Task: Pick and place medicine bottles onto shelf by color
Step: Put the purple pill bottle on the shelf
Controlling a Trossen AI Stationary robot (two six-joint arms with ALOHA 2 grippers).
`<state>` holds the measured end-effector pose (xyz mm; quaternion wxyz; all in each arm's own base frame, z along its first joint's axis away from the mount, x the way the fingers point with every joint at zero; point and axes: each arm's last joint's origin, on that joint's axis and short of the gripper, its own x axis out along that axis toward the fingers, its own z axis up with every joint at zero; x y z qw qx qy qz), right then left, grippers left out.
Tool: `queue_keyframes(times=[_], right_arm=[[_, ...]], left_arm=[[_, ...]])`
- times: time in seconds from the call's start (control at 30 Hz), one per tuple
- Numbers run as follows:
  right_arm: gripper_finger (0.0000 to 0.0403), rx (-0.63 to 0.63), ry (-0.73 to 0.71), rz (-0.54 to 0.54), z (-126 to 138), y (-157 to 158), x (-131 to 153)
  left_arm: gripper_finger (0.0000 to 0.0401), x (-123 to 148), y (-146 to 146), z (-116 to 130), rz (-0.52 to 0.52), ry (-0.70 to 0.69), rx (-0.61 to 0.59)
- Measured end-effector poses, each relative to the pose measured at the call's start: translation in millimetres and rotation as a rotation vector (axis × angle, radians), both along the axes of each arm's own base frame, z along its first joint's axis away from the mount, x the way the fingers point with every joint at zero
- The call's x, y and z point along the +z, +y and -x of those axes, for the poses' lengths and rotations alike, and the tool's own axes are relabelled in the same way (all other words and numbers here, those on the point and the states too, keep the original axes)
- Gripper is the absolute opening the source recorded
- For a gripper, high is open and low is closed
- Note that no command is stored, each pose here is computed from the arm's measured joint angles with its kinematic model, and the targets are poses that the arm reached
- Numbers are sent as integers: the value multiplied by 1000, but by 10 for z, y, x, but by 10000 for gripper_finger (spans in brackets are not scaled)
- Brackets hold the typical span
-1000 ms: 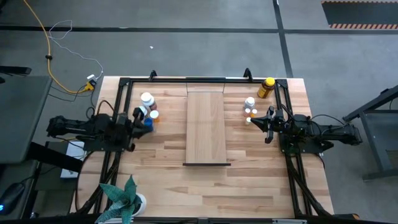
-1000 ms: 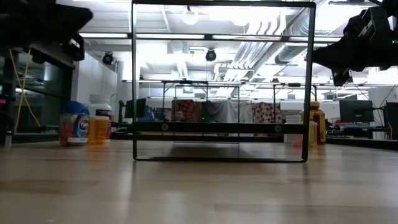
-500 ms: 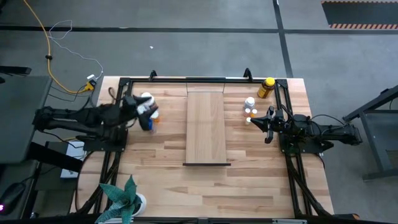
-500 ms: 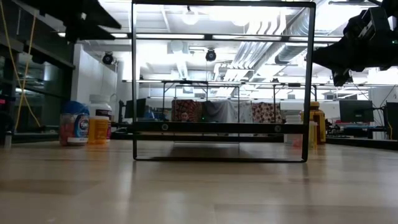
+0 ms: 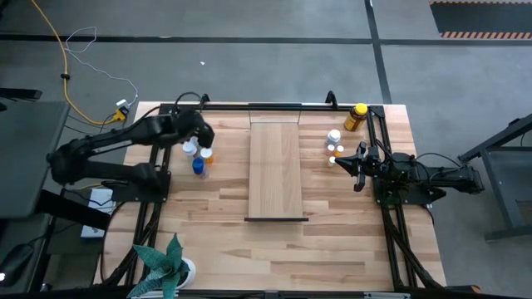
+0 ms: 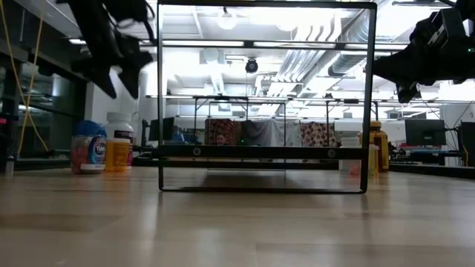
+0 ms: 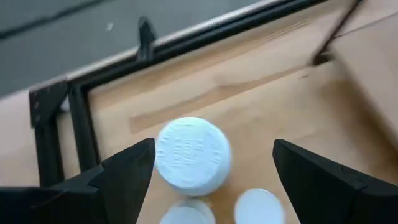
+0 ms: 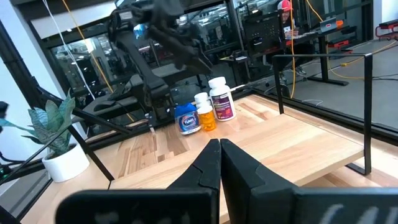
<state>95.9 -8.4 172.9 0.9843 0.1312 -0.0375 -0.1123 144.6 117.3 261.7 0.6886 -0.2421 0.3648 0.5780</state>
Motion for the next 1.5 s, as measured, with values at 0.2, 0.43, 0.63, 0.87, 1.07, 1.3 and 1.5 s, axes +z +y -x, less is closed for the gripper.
queue_keyframes(times=[0.2,0.43,0.63,0.87,1.07,1.3,1.5], right_arm=[[0,0,0,0,0,0,0],[0,0,0,0,0,0,-1],[0,0,0,0,0,0,1],[0,0,0,0,0,0,0],[0,0,0,0,0,0,-1],[0,0,1,0,0,0,-1],[0,0,2,0,0,0,-1]], left_arm=[[317,-116,284,23,96,29,87],[317,-204,402,22,190,-6,65],[317,-244,463,49,188,24,103],[317,-359,512,0,260,37,91],[309,-410,535,-21,277,58,85],[235,-356,517,5,244,53,95],[213,-314,496,22,233,33,95]])
